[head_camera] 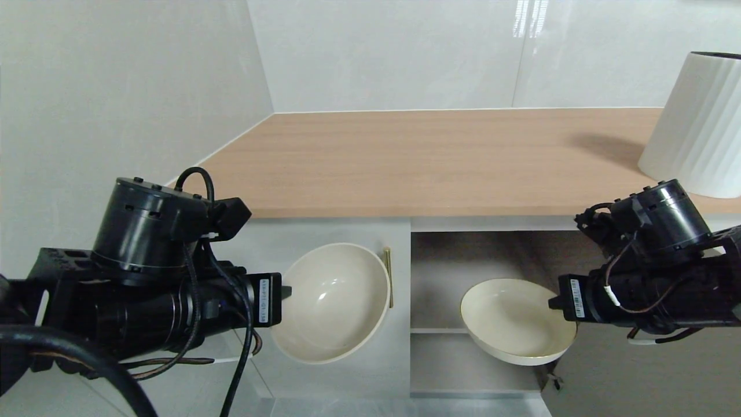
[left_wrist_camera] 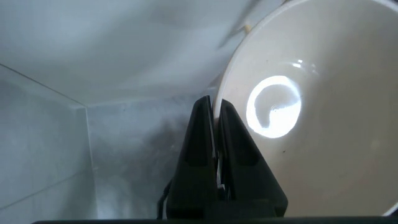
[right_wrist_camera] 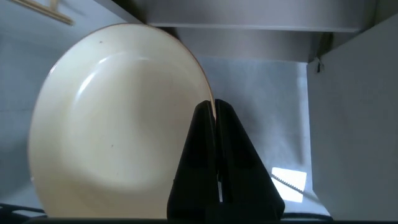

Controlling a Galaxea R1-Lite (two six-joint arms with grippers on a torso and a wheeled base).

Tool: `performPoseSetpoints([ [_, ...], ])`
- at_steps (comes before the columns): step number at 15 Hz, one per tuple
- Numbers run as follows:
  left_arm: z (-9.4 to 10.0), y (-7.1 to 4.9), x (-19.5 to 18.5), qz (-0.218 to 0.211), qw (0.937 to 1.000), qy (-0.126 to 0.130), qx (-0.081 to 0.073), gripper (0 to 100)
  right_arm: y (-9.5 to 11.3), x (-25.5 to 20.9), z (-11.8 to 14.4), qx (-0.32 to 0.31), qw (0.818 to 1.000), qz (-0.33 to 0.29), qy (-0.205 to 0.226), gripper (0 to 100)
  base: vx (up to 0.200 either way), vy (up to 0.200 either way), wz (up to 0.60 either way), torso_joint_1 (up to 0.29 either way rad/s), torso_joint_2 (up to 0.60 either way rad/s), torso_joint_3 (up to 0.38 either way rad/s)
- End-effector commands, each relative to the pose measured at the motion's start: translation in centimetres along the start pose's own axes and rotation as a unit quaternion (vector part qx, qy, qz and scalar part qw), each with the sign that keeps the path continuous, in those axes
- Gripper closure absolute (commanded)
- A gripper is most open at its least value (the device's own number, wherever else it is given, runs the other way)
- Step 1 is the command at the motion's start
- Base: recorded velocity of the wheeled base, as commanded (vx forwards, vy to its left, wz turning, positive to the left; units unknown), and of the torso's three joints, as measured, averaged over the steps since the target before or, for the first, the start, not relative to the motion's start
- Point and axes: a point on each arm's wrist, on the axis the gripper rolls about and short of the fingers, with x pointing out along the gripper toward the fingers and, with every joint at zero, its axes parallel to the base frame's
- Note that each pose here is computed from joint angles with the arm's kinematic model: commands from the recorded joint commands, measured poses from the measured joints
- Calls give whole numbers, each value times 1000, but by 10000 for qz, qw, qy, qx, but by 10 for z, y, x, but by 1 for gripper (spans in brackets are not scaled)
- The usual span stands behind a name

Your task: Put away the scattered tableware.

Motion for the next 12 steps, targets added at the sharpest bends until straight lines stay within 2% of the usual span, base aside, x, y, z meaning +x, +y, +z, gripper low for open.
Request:
performPoseSetpoints([
  [1,0,0,1,8,10000,17,-1,100,0,3,0,-4,10000,-16,38,100,0,0,0,-159,437,286],
  [6,0,0,2,11,10000,24,0,100,0,4,0,-3,10000,-10,24,100,0,0,0,-147,433,282],
  [12,-1,0,4,22,10000,52,11,100,1,11,0,-18,10000,-10,24,100,0,0,0,-19,64,33],
])
